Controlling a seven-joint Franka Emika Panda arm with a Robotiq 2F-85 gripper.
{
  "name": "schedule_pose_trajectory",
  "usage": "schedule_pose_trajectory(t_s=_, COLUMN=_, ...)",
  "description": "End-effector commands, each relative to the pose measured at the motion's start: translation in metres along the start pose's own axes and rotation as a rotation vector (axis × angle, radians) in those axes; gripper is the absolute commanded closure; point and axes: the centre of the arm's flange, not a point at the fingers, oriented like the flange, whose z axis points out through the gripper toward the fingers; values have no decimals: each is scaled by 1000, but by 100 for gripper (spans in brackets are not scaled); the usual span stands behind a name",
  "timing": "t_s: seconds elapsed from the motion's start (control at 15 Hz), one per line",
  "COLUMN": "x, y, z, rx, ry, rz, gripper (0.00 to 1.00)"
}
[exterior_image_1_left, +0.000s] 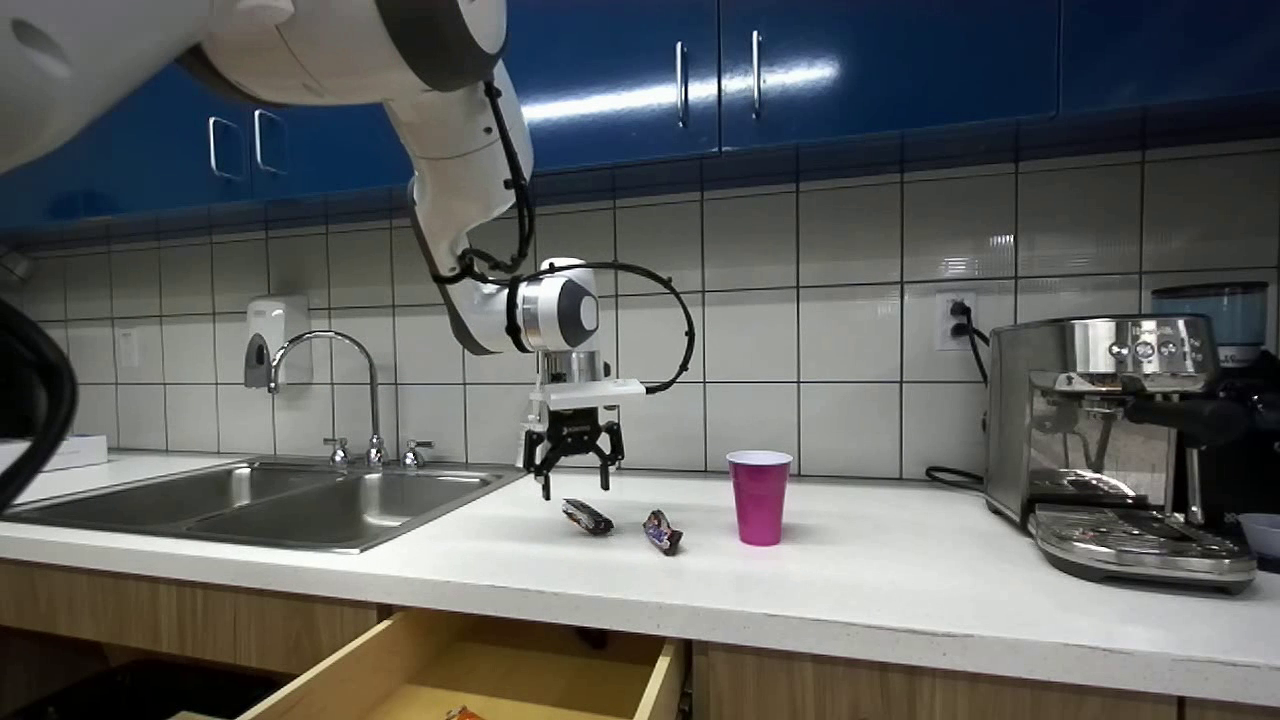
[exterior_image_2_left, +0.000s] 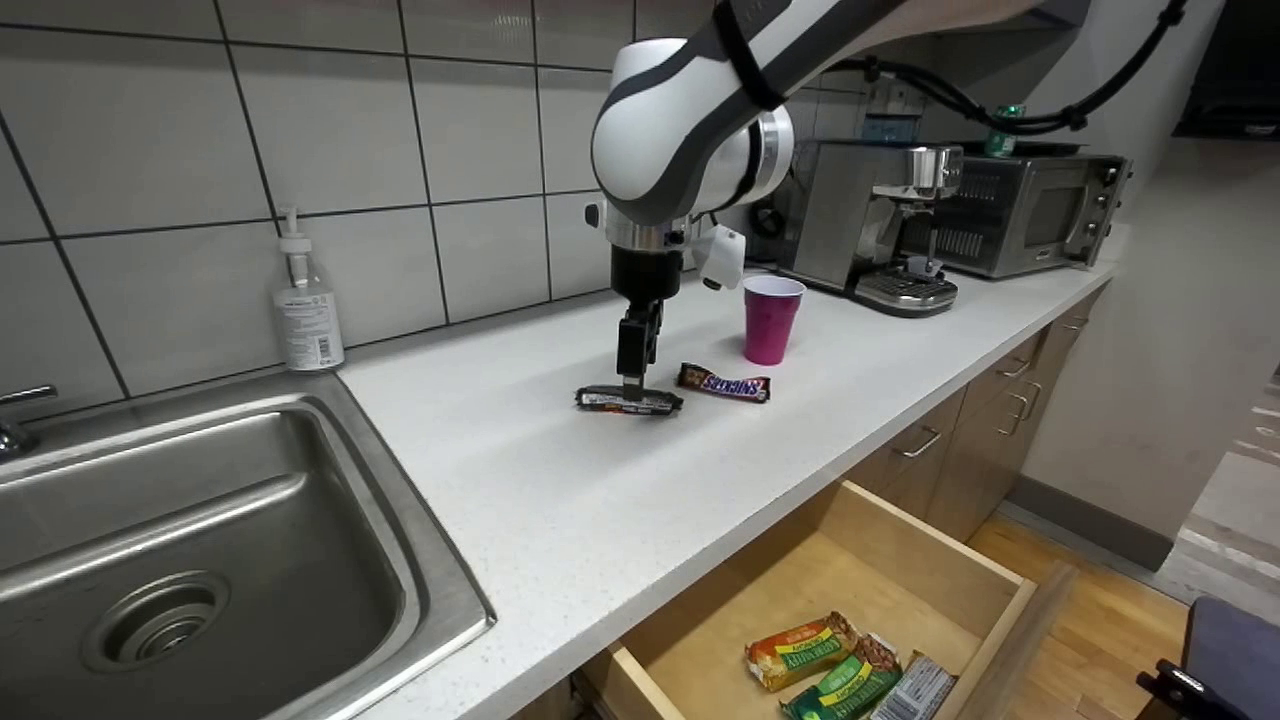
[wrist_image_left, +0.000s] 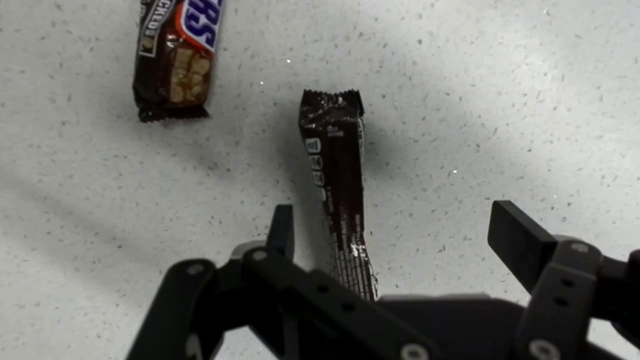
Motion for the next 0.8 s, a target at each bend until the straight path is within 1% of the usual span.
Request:
schedule_pose_trajectory(t_s=0.0, x=16, y=18, z=5, rx=14, ry=-21, rz=25, gripper=0)
schedule_pose_trajectory(t_s=0.73, x=24, y=22, z=29, rx=38, ry=-51, rz=33, gripper=0)
